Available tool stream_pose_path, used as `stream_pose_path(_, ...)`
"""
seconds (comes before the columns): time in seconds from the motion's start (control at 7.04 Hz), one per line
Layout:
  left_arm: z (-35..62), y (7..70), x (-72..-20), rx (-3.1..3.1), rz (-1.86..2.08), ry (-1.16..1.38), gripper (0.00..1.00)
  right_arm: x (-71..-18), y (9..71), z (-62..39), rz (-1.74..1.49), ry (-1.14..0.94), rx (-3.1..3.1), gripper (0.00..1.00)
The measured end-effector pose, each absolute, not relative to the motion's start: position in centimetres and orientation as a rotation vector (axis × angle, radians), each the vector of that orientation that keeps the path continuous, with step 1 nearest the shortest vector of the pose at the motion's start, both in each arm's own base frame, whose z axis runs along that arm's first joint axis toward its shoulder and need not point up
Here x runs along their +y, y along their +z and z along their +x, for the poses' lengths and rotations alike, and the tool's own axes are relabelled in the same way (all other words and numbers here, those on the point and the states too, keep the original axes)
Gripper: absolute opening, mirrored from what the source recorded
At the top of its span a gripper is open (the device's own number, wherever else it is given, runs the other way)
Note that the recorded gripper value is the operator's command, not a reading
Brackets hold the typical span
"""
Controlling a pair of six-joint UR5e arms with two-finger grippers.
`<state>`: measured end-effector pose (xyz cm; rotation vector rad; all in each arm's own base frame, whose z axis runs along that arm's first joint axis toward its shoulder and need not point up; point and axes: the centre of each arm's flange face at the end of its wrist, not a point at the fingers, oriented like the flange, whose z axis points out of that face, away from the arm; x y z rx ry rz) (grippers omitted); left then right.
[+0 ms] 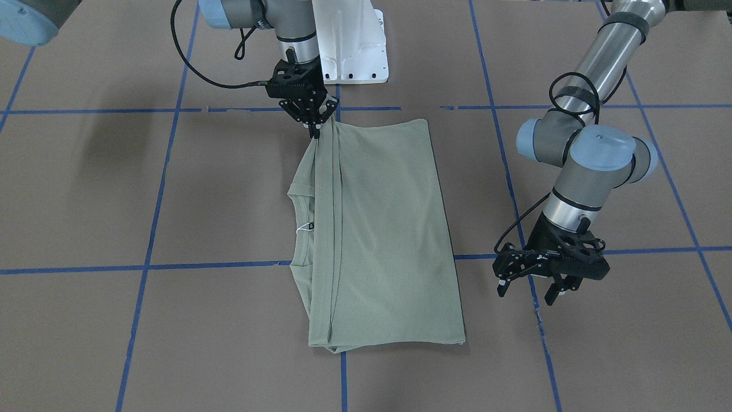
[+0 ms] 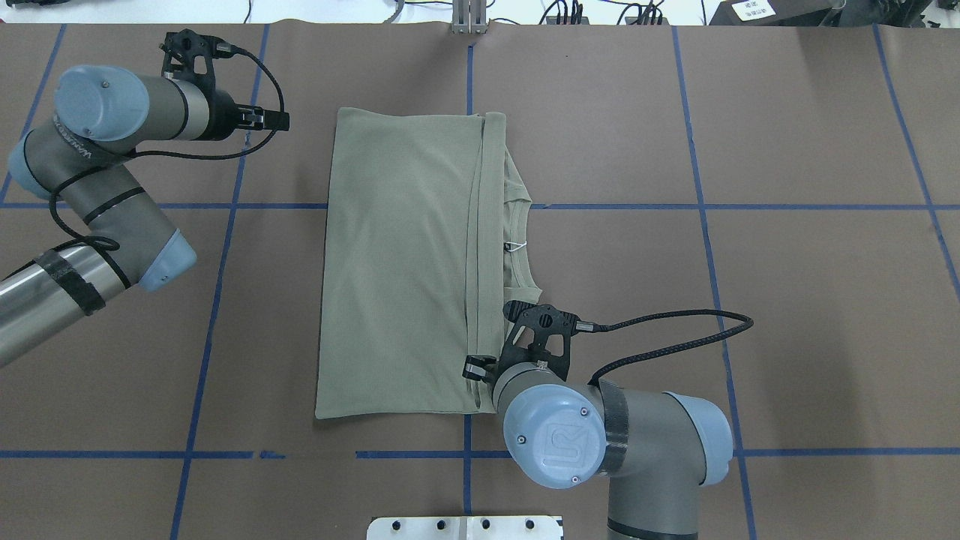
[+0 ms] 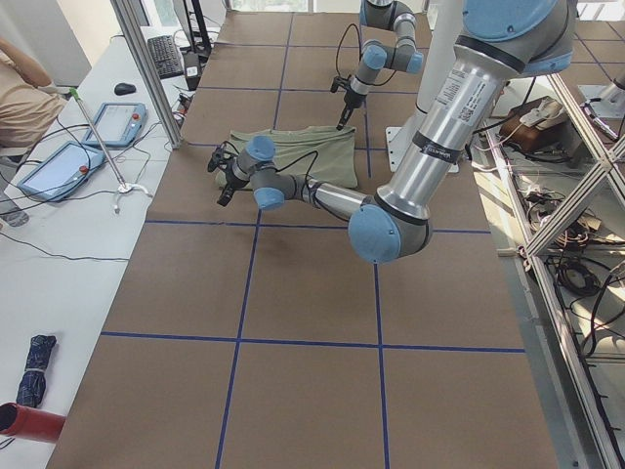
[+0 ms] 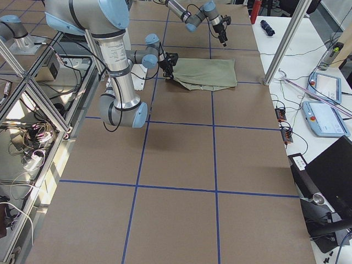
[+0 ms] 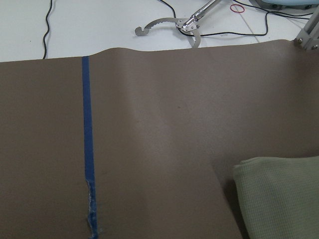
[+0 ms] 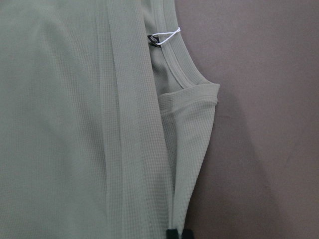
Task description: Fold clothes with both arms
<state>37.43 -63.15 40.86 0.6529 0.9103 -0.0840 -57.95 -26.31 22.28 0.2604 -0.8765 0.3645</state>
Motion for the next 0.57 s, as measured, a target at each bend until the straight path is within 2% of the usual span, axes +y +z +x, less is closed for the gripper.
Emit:
stream_pose_path(0.28,37.5,40.7,-63.1,0.914,0.653,-0.086,1.00,-27.7,22.3,-57.5,0.282,0.309,-0.855,1.00)
stream_pose_path(0.57,37.6,40.5,-63.0,0.920,0.651,-0.091,1.00,-31.6,22.2,-56.8,0.292,0.197,-0.824,1.00)
